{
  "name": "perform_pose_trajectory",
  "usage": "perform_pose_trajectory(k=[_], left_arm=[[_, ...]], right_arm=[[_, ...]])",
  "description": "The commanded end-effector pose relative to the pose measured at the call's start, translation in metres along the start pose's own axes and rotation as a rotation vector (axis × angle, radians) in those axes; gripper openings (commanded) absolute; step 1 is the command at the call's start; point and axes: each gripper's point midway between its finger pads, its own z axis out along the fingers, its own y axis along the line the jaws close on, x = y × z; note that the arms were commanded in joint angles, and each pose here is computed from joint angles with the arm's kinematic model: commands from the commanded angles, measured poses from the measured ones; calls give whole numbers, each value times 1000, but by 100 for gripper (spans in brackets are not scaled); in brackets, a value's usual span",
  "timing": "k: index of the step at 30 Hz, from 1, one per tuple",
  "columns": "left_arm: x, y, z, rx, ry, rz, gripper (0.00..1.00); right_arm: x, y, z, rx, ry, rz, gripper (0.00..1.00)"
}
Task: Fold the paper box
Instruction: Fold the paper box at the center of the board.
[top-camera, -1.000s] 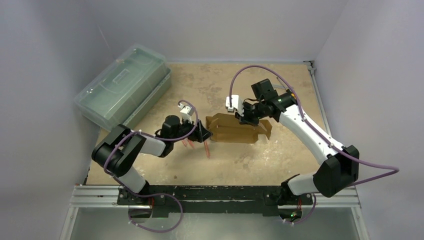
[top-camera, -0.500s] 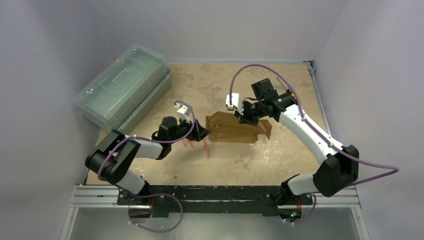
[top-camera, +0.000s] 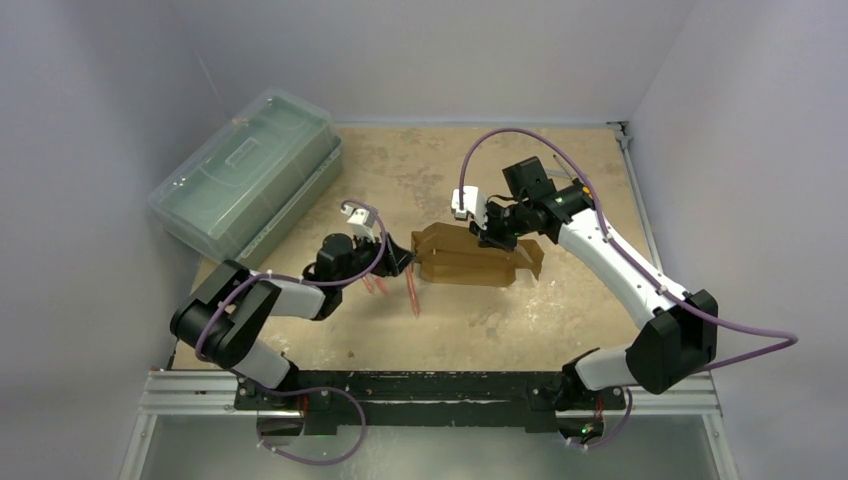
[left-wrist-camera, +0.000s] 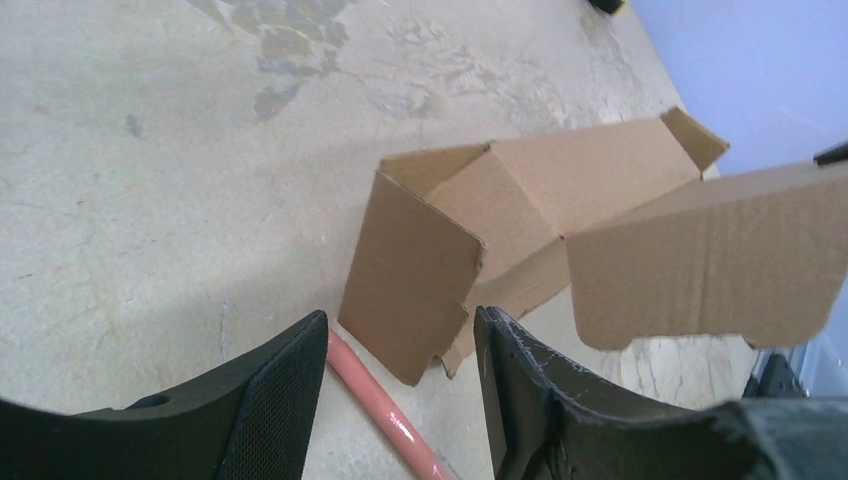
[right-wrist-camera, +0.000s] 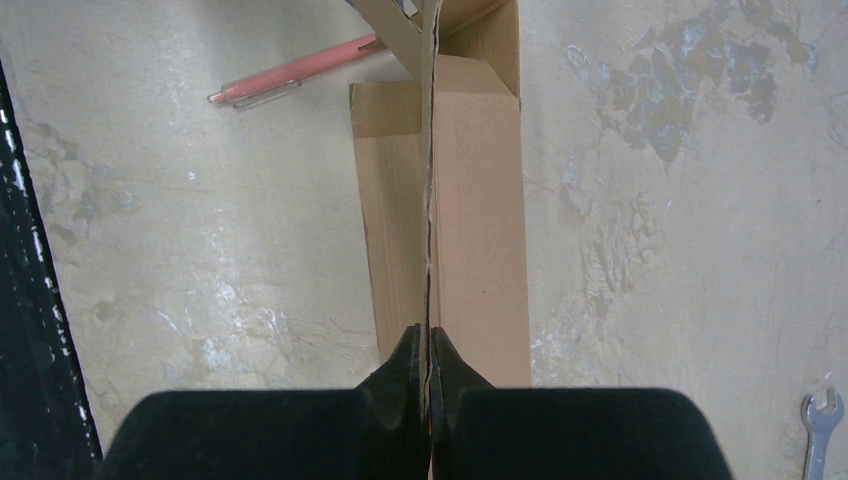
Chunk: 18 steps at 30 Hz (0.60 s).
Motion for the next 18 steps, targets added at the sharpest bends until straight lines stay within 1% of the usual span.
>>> perform_pose_trajectory(k=[1, 7, 11, 18], left_arm=[[-24, 4, 1, -57, -100, -50, 55], [-26, 3, 3, -50, -117, -80, 56], [-32, -8, -2, 4, -152, -82, 56], [-33, -12, -6, 16, -180, -97, 57]], right_arm=[[-14, -5, -2, 4, -35, 6, 0], [-14, -4, -2, 0, -37, 9, 0], [-14, -5, -2, 2, -36, 11, 0], [-16, -4, -2, -4, -43, 10, 0]])
